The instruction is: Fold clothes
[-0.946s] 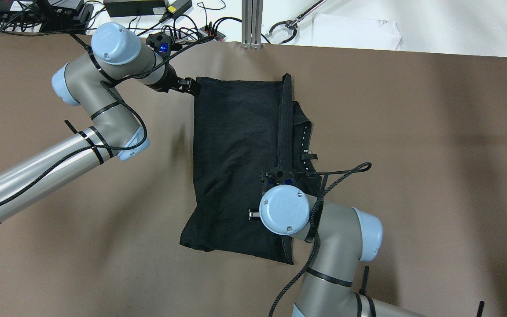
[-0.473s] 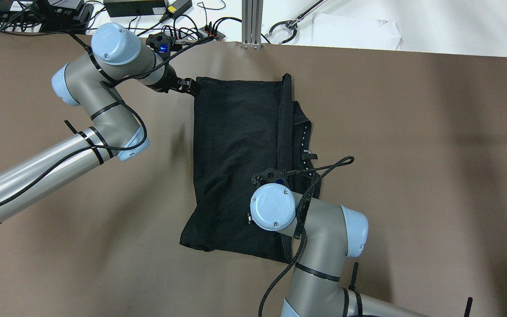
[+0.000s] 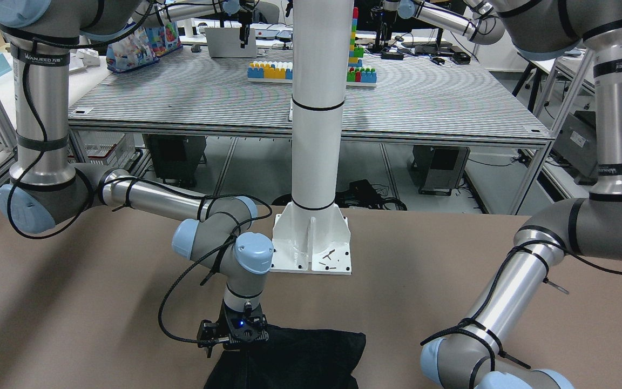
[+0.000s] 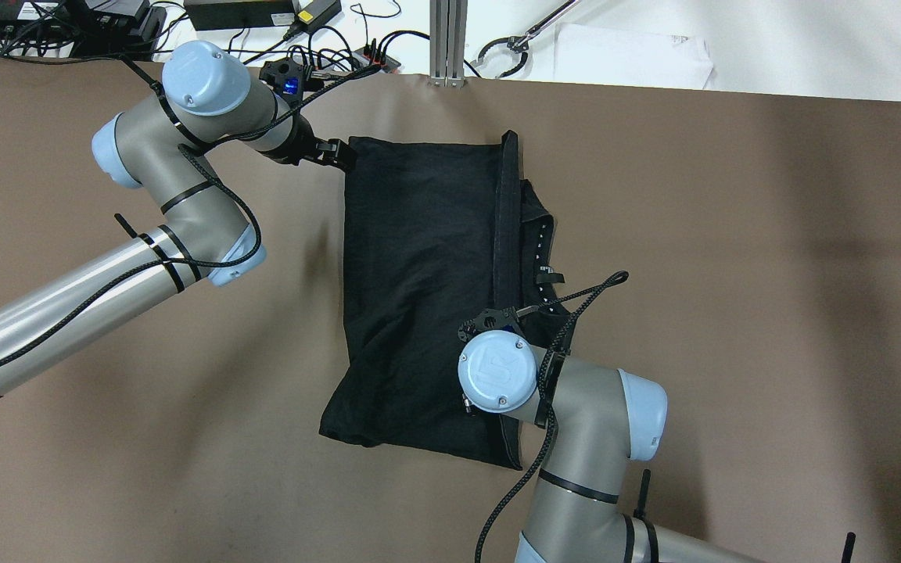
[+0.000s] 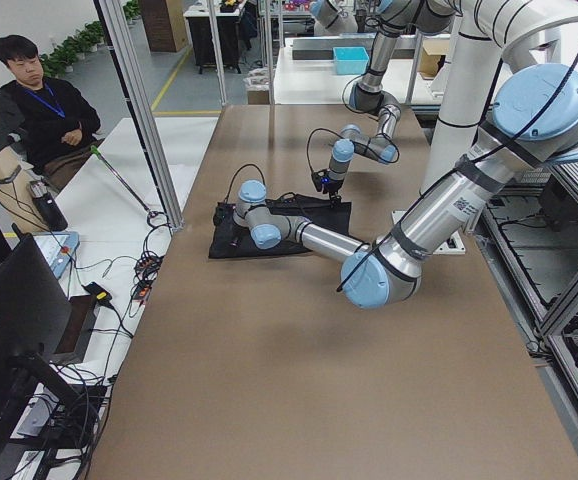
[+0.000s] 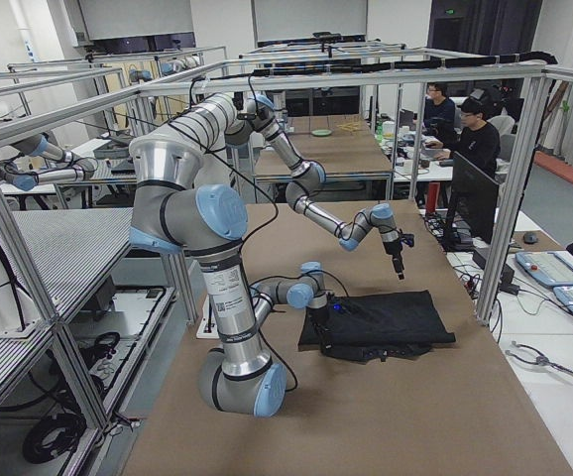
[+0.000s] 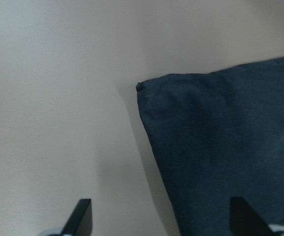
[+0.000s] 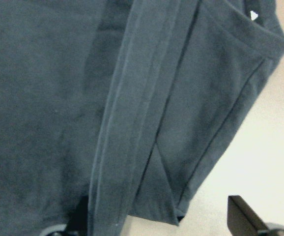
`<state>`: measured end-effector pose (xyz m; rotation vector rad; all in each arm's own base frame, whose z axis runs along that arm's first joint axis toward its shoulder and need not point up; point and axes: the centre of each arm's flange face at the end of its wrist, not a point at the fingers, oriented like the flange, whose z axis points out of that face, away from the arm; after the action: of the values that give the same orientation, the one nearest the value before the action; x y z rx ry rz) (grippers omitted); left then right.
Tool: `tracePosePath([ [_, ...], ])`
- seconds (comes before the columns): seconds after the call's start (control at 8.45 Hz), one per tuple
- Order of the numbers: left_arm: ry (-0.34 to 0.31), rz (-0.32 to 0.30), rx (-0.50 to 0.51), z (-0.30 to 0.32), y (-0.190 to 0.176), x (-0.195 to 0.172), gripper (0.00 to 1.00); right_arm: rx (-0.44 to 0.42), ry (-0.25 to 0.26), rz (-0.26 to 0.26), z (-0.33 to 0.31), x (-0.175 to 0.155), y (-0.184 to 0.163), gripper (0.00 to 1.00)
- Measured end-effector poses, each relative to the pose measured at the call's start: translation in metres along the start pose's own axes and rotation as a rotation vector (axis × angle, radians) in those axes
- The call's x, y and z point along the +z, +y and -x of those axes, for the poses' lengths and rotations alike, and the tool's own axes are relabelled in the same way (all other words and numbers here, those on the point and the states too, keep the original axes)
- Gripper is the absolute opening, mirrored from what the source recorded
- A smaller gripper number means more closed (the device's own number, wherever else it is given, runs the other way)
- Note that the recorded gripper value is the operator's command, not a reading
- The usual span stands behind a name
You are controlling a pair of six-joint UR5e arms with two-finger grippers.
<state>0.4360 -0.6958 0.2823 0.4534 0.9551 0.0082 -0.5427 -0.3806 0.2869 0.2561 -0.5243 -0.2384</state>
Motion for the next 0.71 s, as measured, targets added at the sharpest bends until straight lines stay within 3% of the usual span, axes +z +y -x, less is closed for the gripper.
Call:
tracePosePath([
  [0.47,0.002,-0.001,0.002,0.0,0.001,-0.001,1.0,-0.025,0.022,0.007,-0.07,-0.001,0.028,0.95],
  [0.71,0.004,-0.003,0.002,-0.001,0.001,-0.002,1.0,-0.018,0.007,-0.008,-0.069,-0.011,0.021,0.95],
])
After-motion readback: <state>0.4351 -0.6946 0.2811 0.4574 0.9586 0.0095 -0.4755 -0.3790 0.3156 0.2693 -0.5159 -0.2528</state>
